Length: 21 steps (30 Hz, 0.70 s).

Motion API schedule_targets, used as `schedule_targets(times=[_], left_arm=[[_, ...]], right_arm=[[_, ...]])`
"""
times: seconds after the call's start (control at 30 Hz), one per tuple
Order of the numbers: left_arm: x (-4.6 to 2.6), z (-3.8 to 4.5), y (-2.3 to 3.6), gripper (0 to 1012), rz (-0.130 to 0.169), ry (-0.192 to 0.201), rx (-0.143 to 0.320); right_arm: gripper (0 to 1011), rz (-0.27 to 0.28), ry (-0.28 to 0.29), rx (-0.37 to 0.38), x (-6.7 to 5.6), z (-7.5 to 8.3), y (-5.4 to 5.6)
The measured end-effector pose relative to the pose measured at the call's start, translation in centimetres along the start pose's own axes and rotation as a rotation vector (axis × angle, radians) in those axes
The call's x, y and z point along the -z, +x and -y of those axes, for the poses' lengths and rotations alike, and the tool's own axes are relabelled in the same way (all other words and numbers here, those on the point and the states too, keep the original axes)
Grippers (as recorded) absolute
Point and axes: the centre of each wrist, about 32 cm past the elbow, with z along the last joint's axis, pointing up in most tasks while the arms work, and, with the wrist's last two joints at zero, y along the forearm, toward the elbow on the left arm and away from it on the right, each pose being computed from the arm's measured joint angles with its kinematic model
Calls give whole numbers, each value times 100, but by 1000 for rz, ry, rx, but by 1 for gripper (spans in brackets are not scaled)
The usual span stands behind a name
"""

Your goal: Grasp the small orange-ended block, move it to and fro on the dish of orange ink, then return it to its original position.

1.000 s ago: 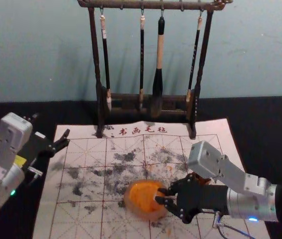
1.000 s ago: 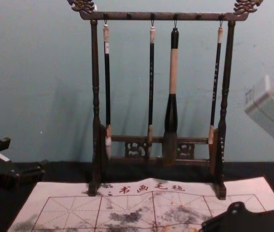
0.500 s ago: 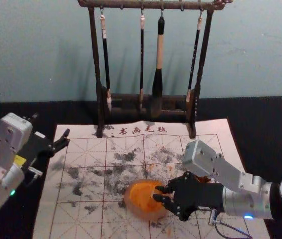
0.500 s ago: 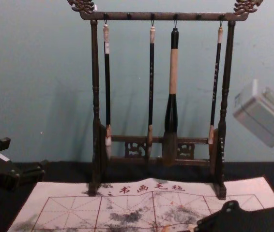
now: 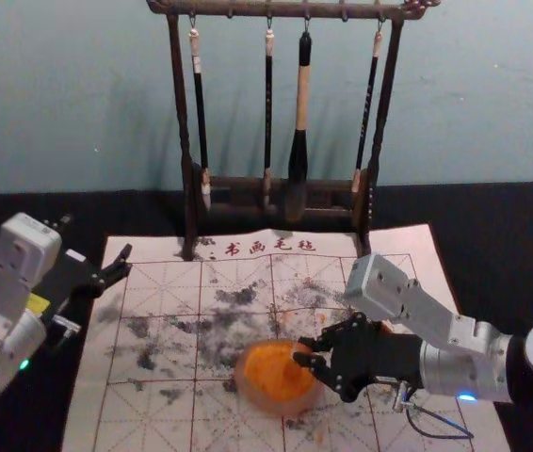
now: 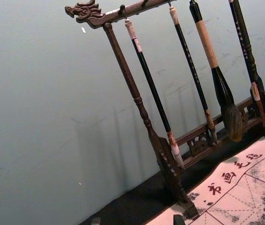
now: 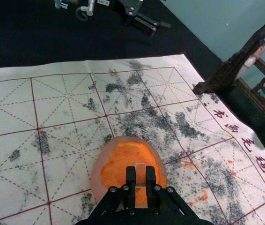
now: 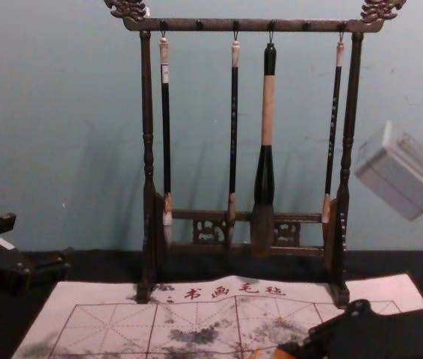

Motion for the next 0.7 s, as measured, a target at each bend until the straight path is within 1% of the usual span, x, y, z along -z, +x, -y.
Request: schedule_targets(times=[0.37,0.7], left_arm=[[0,0,0,1001,0,0,0],[0,0,0,1001,0,0,0]], right_arm=[[92,-1,-10,12,16,53,34],[92,8,5,-21,-25,107,-23]])
